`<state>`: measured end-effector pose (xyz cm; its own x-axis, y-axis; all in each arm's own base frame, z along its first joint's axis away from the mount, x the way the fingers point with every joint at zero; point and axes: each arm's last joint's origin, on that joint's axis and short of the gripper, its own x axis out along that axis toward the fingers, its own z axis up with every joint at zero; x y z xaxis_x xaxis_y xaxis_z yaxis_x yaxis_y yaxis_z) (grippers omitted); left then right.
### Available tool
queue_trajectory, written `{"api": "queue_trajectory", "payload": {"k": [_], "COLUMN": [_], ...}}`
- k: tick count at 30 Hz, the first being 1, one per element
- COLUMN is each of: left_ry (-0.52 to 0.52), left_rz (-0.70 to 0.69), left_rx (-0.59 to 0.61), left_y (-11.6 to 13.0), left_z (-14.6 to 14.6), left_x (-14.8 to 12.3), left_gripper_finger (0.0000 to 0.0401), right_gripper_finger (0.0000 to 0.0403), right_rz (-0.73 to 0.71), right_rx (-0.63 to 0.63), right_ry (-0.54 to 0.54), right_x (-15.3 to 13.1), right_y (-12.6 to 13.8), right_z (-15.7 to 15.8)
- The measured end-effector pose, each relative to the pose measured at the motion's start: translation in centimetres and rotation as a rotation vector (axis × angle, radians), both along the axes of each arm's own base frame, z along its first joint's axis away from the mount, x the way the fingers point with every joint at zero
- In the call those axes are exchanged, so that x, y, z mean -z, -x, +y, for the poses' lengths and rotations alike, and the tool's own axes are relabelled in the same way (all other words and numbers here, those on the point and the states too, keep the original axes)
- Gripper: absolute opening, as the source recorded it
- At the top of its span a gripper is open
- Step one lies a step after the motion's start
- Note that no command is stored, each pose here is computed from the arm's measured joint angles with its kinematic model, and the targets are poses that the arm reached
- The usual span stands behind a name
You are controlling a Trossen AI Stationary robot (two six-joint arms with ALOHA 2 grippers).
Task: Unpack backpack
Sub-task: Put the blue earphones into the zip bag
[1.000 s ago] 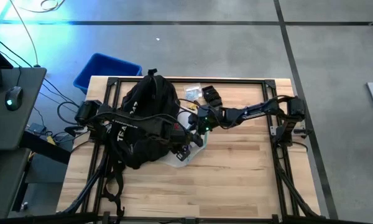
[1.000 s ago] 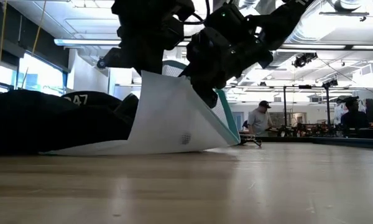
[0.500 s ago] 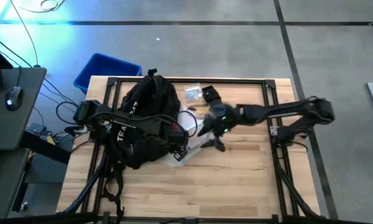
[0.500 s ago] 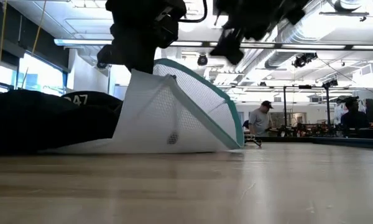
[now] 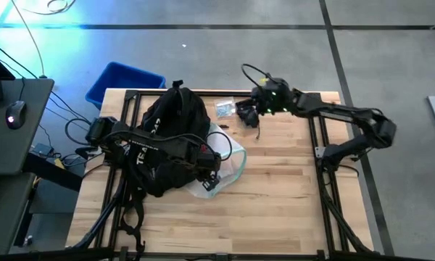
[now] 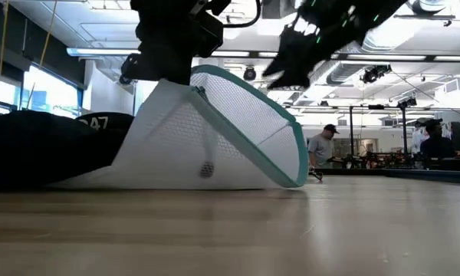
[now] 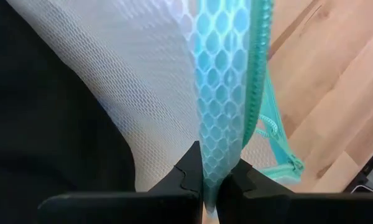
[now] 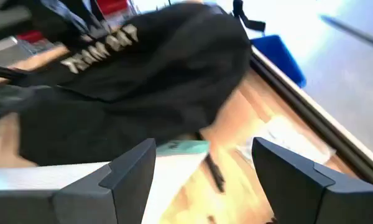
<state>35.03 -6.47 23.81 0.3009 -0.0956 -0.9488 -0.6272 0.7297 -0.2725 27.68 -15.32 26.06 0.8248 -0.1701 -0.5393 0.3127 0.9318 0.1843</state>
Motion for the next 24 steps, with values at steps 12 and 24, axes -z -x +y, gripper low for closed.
{"api": "queue_trajectory", "payload": {"k": [12, 24], "left_ry": [0.052, 0.061], "left_rz": [0.011, 0.003], "left_rx": [-0.103, -0.15], "left_y": [0.1, 0.1], "left_z": [-0.7, -1.2], "left_x": [0.0, 0.0], "left_gripper_finger": [0.0, 0.0], "right_gripper_finger": [0.0247, 0.0238], "right_rz": [0.329, 0.532], "right_rx": [-0.047, -0.008], "right_ry": [0.021, 0.065], "right_x": [7.3, 11.6], "right_y": [-7.3, -10.4], "right_z": [-6.7, -9.2]}}
